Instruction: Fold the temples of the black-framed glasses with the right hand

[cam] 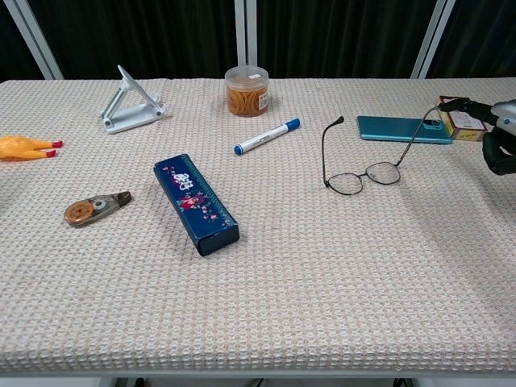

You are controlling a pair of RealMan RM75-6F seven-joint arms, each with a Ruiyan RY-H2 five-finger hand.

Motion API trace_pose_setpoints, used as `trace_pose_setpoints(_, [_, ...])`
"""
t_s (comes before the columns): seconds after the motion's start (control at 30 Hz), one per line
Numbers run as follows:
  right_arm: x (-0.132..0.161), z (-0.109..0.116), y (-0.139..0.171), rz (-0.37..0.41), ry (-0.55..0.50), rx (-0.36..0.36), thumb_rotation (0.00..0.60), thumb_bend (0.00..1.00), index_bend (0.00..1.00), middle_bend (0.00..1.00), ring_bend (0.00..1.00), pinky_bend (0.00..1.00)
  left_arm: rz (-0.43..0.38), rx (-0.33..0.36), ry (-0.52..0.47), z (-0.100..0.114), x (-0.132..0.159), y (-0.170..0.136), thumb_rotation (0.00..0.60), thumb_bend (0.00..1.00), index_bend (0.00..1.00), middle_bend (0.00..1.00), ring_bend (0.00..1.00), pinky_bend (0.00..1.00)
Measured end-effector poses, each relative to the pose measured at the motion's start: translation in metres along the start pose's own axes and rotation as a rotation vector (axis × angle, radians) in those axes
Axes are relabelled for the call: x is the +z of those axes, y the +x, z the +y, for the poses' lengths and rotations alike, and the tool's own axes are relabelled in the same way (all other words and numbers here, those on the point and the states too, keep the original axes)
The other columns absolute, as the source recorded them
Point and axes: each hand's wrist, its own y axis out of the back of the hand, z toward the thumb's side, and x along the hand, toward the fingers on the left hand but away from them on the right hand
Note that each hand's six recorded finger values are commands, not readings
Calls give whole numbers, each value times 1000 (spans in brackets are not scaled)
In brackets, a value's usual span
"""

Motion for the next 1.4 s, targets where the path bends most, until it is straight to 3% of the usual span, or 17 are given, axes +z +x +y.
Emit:
trace_pose_setpoints(0.53, [59, -21, -18, 143, 31, 99, 600, 1000, 0, 924, 870, 926, -3, 10, 1, 3, 0, 0, 600, 15, 168, 151, 141, 231])
trace_pose_setpoints(1.0, [80, -48, -24, 179, 39, 230, 600, 1000, 0, 924, 874, 926, 4, 15, -3, 5, -3, -1, 600, 15, 168, 151, 141, 231])
trace_pose_setpoints(1.4, [87, -34, -32, 186, -5, 169, 600, 1000, 0, 924, 873, 926, 3, 20, -1, 7, -3, -1, 600, 15, 168, 151, 141, 231])
